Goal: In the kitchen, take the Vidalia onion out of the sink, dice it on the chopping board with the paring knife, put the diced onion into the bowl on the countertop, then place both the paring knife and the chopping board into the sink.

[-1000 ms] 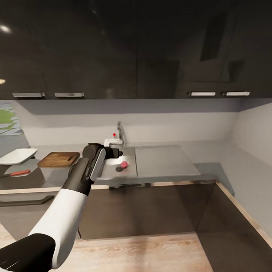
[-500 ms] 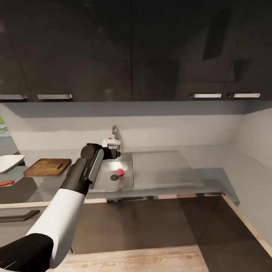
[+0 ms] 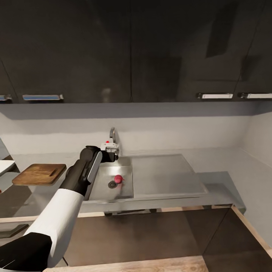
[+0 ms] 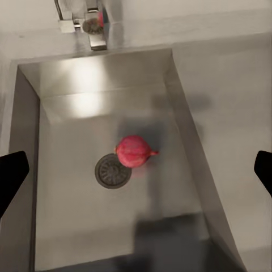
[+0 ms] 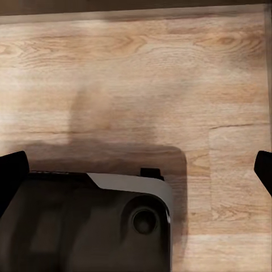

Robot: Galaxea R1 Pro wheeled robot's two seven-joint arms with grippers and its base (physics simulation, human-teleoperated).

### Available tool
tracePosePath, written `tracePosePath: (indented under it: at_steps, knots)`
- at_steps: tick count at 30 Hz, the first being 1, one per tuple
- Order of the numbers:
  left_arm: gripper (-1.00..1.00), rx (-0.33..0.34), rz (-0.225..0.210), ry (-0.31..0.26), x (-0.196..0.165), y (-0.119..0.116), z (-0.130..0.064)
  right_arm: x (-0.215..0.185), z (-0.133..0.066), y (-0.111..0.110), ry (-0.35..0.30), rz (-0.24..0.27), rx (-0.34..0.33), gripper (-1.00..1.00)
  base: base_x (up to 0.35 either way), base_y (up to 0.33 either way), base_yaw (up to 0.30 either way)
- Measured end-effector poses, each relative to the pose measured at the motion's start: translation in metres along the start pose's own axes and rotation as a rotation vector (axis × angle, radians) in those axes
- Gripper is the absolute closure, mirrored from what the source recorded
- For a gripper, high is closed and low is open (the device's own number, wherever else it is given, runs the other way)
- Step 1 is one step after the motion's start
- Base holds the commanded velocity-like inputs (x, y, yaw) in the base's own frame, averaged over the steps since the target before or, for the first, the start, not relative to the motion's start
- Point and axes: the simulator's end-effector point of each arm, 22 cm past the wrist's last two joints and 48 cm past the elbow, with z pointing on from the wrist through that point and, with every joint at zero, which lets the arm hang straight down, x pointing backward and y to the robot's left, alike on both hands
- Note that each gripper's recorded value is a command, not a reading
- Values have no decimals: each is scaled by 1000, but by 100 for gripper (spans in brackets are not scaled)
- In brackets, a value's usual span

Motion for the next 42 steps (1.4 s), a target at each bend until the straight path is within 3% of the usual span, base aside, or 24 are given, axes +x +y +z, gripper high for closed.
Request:
tracePosePath:
  at_steps: [12,16,22,33,42]
  knots:
    - [-100,-1,-3,40,17,2,15,8,0,0,18,0,0,-100,81,-6,0]
    - [-100,-3,-3,76,33,3,25,10,0,-1,24,0,0,-100,295,-74,0]
    - [-100,-7,-9,77,44,4,41,14,0,-1,34,0,0,-100,264,-51,0]
    - [-100,-13,-15,136,80,7,65,21,0,-1,52,1,0,-100,21,-2,0]
    - [-100,-42,-18,172,105,26,81,27,-1,-1,66,1,0,-100,0,0,0]
